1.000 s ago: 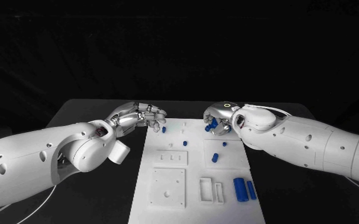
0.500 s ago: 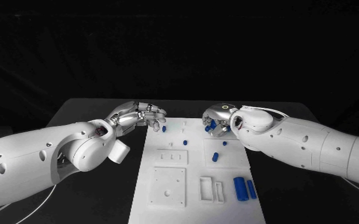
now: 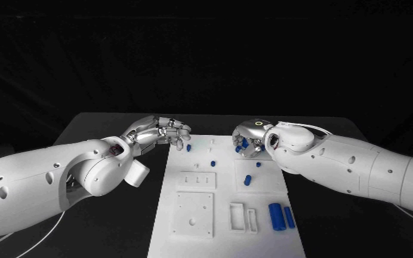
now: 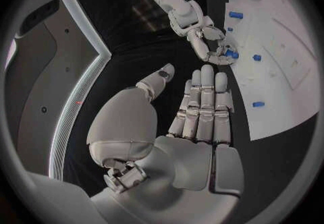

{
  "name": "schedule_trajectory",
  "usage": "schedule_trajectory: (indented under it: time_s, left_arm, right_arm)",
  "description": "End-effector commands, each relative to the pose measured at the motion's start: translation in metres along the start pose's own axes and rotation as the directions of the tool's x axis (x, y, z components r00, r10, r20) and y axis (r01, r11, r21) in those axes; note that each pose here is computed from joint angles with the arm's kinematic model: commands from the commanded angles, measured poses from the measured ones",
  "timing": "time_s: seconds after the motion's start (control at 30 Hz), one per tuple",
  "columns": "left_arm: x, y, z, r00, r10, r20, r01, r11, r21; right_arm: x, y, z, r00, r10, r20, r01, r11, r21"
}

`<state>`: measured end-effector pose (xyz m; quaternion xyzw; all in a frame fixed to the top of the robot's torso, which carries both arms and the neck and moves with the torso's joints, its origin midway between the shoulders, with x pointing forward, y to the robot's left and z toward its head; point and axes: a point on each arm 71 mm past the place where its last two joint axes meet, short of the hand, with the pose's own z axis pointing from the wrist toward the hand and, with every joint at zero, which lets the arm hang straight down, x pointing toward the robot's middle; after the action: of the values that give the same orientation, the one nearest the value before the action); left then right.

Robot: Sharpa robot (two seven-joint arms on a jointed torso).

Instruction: Assemble the parts on the task board

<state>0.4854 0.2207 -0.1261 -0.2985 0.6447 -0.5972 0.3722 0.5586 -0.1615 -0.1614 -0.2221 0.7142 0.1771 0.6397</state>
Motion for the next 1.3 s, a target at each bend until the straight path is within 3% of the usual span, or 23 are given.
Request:
schedule_trajectory:
  time_s: [0.03,0.97,1.3]
  left_arm:
    - [0.0009,-0.0023,0.0009,1.0,0.001,-0.009,0.0,1.0,0.012]
    - [0.0009,-0.0022,0.0011,1.0,0.0,-0.01,0.0,1.0,0.012]
    - [-0.0019,-0.0017,0.0009,1.0,0.003,-0.002,-0.003,1.0,0.011]
  right_arm:
    - [0.0006,0.0017,-0.0002,1.0,-0.001,-0.003,0.001,1.0,-0.012]
    - [0.0018,0.0026,0.0024,0.999,-0.039,0.0,0.039,0.999,0.016]
    - [-0.0048,0.0068,0.0015,0.995,-0.036,0.088,0.034,0.999,0.018]
